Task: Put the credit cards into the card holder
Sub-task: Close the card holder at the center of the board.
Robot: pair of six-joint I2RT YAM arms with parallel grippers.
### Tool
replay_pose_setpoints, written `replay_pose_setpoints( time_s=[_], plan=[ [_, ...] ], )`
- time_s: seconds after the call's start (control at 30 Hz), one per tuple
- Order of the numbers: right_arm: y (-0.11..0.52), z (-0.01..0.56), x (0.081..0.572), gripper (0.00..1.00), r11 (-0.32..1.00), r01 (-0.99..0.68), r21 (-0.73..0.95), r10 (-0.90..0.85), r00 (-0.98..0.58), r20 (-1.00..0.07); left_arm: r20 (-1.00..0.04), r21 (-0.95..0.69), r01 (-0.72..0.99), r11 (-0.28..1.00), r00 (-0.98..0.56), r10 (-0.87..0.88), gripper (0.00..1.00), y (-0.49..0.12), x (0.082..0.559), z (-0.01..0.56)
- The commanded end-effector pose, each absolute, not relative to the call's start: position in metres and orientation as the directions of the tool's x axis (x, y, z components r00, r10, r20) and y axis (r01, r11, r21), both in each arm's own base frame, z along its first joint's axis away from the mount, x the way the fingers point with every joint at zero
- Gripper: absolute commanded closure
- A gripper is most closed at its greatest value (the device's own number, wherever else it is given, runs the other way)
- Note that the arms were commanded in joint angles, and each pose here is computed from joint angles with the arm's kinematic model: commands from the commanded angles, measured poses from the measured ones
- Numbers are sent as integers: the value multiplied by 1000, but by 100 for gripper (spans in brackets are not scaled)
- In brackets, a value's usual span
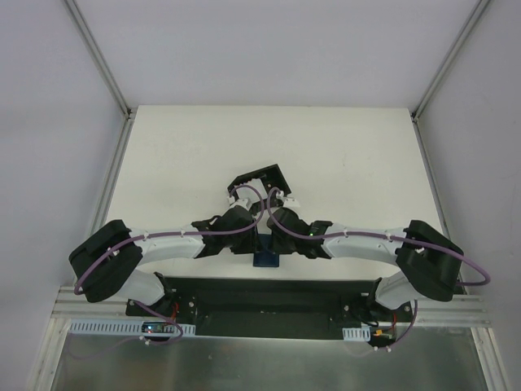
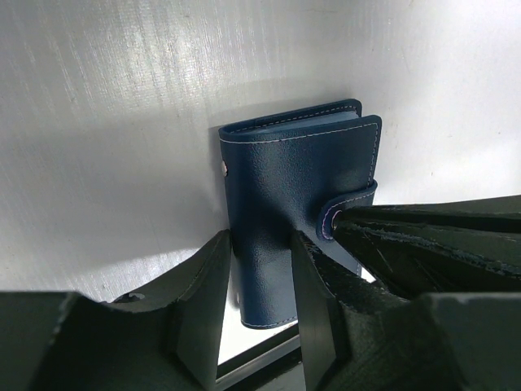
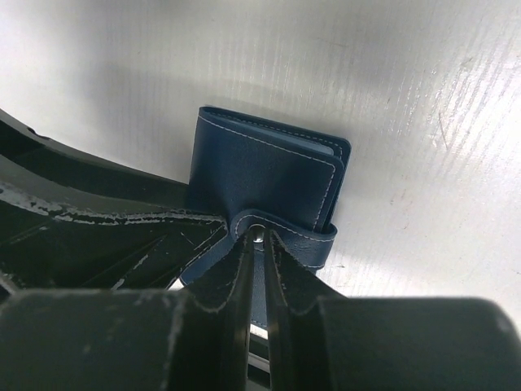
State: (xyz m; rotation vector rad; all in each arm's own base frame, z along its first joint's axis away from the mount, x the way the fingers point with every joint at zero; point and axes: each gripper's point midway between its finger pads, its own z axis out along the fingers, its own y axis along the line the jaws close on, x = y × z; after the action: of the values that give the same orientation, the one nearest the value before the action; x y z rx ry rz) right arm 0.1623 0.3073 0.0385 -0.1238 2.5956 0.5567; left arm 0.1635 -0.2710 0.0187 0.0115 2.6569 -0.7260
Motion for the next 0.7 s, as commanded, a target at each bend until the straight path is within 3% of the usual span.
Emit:
replay_pose_setpoints(
  time_s=[0.0, 0.17, 0.67],
  plan=[
    [311, 42, 148, 87, 903, -227, 366, -43, -893, -448, -288, -366, 97, 926, -957, -14, 65, -242, 138, -11],
    [311, 55, 158, 83, 899, -237, 368, -25, -867, -498, -295, -371, 99, 923, -955, -16, 64, -243, 139, -8],
    [305, 59, 169, 78, 903, -256, 345, -47, -857, -513, -303, -372, 113, 921, -953, -5, 64, -246, 141, -7]
  ],
)
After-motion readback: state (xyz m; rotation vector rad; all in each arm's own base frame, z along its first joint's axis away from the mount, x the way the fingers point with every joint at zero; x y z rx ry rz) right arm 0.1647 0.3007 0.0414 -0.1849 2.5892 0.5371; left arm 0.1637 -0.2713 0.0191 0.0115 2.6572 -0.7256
